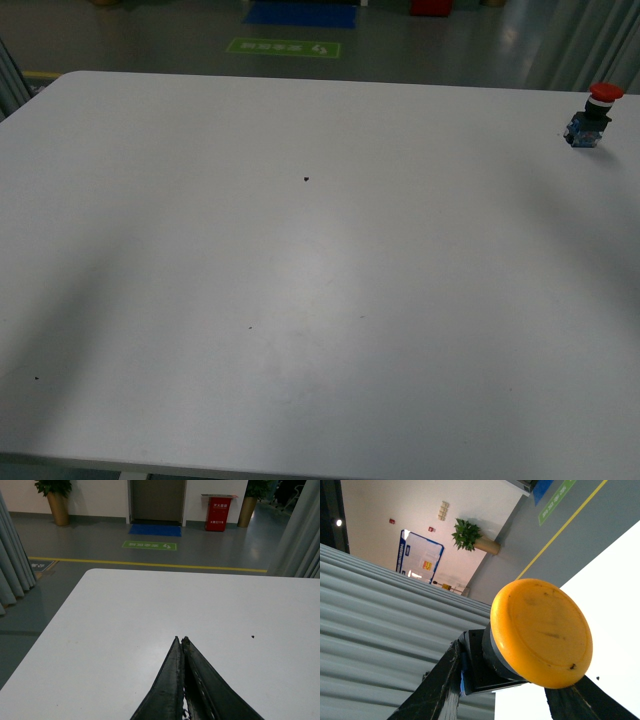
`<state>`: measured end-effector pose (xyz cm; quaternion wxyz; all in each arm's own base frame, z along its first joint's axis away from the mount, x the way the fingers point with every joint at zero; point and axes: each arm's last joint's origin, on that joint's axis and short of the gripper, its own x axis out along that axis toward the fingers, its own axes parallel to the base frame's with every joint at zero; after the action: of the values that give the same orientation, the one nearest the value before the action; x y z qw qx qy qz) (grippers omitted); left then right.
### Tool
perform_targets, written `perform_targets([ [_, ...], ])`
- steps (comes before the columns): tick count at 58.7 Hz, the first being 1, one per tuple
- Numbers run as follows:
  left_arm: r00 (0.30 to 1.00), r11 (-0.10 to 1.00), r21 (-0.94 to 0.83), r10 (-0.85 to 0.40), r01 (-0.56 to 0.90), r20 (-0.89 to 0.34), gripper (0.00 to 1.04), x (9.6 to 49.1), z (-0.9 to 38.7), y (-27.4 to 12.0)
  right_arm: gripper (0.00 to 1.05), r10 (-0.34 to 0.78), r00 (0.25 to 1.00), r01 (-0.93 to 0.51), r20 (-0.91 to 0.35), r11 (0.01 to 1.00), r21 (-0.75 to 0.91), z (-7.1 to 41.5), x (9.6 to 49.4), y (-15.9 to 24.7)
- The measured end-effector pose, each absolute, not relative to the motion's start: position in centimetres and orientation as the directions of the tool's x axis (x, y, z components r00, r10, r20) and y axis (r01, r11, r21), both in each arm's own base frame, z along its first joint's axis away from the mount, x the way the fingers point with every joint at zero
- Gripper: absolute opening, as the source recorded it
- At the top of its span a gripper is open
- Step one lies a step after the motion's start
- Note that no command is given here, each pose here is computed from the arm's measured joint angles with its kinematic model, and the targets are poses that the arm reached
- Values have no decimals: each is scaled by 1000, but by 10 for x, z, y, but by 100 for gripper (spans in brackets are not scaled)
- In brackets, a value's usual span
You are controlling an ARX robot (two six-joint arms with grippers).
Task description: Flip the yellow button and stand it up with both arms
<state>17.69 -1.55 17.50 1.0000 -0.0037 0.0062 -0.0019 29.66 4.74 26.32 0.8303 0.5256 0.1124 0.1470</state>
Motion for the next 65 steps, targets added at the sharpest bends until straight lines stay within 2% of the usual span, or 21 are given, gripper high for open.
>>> perform_targets([
  [14,1000,1000,-8,1,-1,-21,4,154,161,-1,39,354,934,-116,-47,424,898,258,293,44],
  [65,1000,1000,-8,-1,1,27,4,118,175,0,39,348,937,-132,-35,445,886,258,285,45],
])
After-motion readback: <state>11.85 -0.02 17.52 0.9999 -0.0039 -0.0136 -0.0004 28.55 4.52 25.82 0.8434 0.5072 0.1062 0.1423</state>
